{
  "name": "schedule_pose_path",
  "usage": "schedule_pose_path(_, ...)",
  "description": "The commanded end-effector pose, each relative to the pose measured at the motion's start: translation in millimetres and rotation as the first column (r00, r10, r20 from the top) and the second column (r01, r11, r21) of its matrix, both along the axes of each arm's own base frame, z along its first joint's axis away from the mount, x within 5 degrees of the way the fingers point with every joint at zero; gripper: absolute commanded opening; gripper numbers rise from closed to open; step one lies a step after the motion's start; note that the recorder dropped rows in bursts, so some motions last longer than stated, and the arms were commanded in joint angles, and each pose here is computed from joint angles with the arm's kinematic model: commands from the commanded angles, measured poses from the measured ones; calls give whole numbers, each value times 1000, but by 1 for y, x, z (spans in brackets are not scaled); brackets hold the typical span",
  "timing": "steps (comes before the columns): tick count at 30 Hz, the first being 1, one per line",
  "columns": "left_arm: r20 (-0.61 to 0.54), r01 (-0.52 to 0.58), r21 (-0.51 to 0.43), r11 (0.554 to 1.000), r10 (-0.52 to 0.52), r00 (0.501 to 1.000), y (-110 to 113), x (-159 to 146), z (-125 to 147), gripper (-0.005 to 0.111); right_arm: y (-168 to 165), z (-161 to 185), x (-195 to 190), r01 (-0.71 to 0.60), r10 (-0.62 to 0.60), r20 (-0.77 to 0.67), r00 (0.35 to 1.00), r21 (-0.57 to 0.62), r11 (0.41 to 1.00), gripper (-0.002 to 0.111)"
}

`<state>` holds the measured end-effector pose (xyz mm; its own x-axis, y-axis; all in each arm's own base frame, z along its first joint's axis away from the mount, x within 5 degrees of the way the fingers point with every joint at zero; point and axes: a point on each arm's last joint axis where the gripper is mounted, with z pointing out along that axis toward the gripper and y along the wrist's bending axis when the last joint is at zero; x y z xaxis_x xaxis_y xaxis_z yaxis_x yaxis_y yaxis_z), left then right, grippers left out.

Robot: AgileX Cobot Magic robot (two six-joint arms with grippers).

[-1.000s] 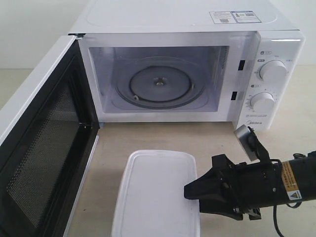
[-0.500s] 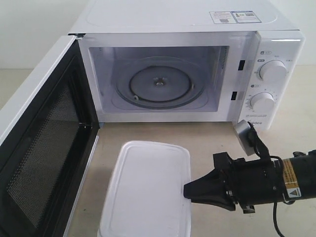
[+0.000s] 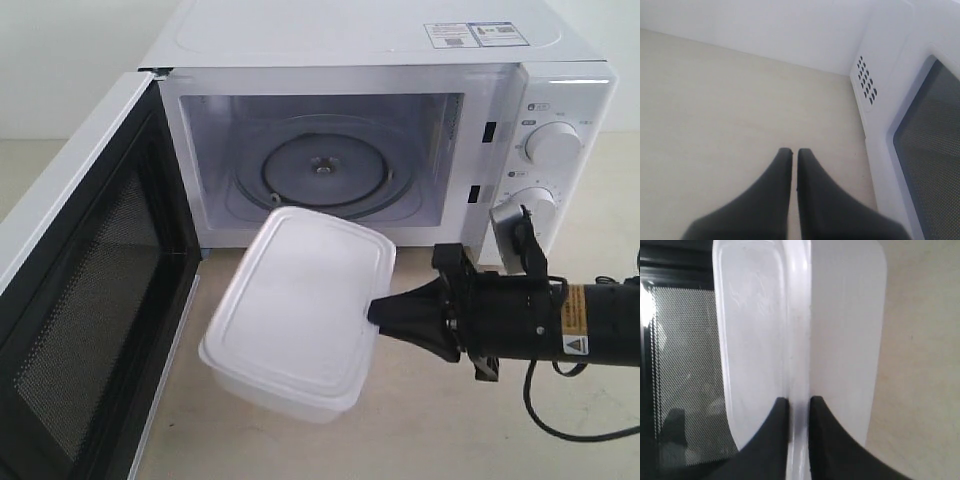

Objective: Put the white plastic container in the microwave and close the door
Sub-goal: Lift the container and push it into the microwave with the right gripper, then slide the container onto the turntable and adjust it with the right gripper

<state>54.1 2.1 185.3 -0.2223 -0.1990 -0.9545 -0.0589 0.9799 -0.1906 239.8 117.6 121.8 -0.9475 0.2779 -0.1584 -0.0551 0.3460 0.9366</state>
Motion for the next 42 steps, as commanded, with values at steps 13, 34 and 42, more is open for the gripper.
schedule_pose_path(13,5,-1,0,1000,1,1000,0,0,0,4,38,21,39,377,-383,45,923,101,921,0)
schedule_pose_path(34,5,-1,0,1000,1,1000,0,0,0,4,84,62,89,764,-763,-47,645,32,644,0)
schedule_pose_path(42,5,-1,0,1000,1,1000,0,0,0,4,82,74,103,829,-828,-44,558,-18,560,0)
